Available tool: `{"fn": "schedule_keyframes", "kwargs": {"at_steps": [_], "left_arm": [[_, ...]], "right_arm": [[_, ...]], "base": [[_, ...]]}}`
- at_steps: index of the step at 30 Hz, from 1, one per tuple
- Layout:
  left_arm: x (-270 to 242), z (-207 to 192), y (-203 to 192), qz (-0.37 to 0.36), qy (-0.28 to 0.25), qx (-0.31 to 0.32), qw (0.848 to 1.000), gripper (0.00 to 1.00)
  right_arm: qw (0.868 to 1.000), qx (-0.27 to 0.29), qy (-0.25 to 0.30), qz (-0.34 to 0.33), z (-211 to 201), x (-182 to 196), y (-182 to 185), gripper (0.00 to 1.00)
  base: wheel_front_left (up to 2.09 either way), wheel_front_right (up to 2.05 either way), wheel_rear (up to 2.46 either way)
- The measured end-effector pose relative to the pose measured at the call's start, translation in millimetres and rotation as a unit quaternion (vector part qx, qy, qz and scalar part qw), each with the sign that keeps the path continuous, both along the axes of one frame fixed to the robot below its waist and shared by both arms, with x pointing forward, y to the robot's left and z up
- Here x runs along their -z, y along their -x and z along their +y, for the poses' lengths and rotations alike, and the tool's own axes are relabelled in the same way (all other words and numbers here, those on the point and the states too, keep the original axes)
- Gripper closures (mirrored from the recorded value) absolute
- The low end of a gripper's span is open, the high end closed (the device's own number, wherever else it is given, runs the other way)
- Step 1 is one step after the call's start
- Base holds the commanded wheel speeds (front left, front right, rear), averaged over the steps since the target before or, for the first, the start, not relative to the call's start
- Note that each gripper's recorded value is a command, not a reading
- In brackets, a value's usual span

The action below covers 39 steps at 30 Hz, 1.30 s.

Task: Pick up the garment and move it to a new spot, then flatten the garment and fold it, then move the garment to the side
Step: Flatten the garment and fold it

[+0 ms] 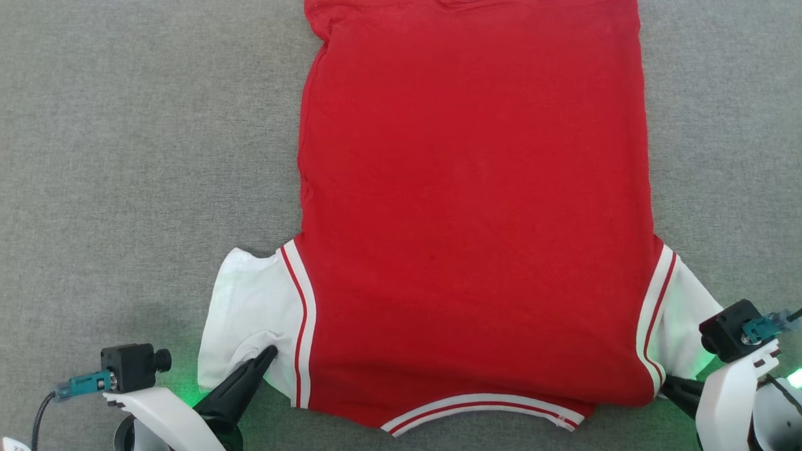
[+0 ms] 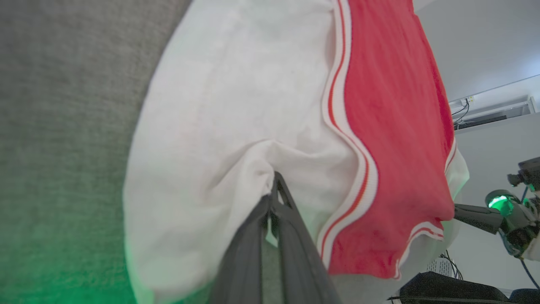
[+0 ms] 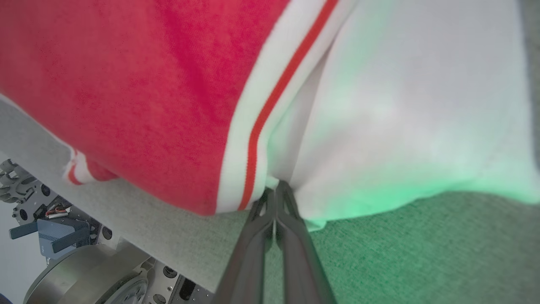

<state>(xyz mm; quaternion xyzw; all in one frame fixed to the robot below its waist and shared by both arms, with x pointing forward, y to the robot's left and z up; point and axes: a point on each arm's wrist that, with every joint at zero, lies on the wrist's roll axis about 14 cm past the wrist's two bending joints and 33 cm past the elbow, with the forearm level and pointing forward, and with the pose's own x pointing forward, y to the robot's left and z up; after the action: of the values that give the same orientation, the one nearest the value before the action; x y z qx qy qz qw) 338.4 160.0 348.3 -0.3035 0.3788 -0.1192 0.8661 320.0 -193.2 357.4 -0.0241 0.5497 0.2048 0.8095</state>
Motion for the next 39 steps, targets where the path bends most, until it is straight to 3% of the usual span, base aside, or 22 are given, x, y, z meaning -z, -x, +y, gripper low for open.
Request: {"fn": "schedule_keyframes", "kwargs": {"at_steps": [2, 3, 4, 5, 9, 14, 20, 24, 27, 33, 39], "left_arm": [[2.7, 0.3, -0.3, 0.001, 0.000, 0.000, 1.000, 1.00], [3.6, 0.1, -0.8, 0.001, -0.001, 0.001, 1.000, 1.00], [4.2, -0.1, -1.2, 0.000, -0.003, 0.003, 1.000, 1.00], [4.8, -0.4, -1.4, -0.001, -0.003, 0.004, 1.000, 1.00], [4.5, -1.7, -2.2, -0.004, -0.002, 0.007, 1.000, 1.00], [1.3, -3.0, -2.8, -0.012, -0.002, 0.010, 1.000, 1.00], [-3.2, -7.3, -8.1, -0.022, 0.004, 0.013, 1.000, 1.00], [-4.2, -12.4, -16.6, -0.031, 0.007, 0.019, 0.999, 1.00], [-4.3, -14.1, -24.0, -0.037, 0.009, 0.021, 0.999, 1.00], [-0.2, -10.9, -35.6, -0.042, 0.008, 0.008, 0.999, 1.00], [5.9, -6.0, -37.1, -0.039, 0.008, -0.003, 0.999, 1.00]], "right_arm": [[1.000, -0.001, -0.002, -0.005, 0.7, 0.3, -1.6, 1.00], [1.000, 0.000, -0.003, -0.011, 0.9, -0.4, -3.4, 0.71], [1.000, 0.002, -0.003, -0.020, 0.3, -1.9, -6.2, 0.03], [1.000, 0.003, -0.006, -0.027, 0.9, -3.1, -7.6, 0.00], [0.998, 0.006, -0.020, -0.066, 6.1, -19.8, -20.7, 0.00], [0.990, 0.003, -0.038, -0.138, 8.9, -66.6, -49.7, 0.00], [0.969, -0.019, -0.017, -0.247, 1.4, -133.3, -115.2, 0.00], [0.953, -0.010, -0.022, -0.301, 2.1, -164.2, -178.0, 0.00], [0.952, 0.005, -0.008, -0.306, 0.9, -164.5, -226.1, 0.00], [0.974, 0.022, 0.086, -0.207, -15.3, -112.4, -289.0, 0.00], [0.983, 0.059, 0.103, -0.140, -17.6, -72.2, -332.2, 0.00]], "base": [[0.00, 0.00, 0.00], [0.00, 0.00, 0.00], [0.00, 0.00, 0.00], [0.00, 0.00, 0.00], [0.00, 0.00, 0.00], [0.00, 0.00, 0.00], [0.00, 0.00, 0.00], [0.00, 0.00, 0.00], [0.00, 0.00, 0.00], [0.00, 0.00, 0.00], [0.00, 0.00, 0.00]]}}
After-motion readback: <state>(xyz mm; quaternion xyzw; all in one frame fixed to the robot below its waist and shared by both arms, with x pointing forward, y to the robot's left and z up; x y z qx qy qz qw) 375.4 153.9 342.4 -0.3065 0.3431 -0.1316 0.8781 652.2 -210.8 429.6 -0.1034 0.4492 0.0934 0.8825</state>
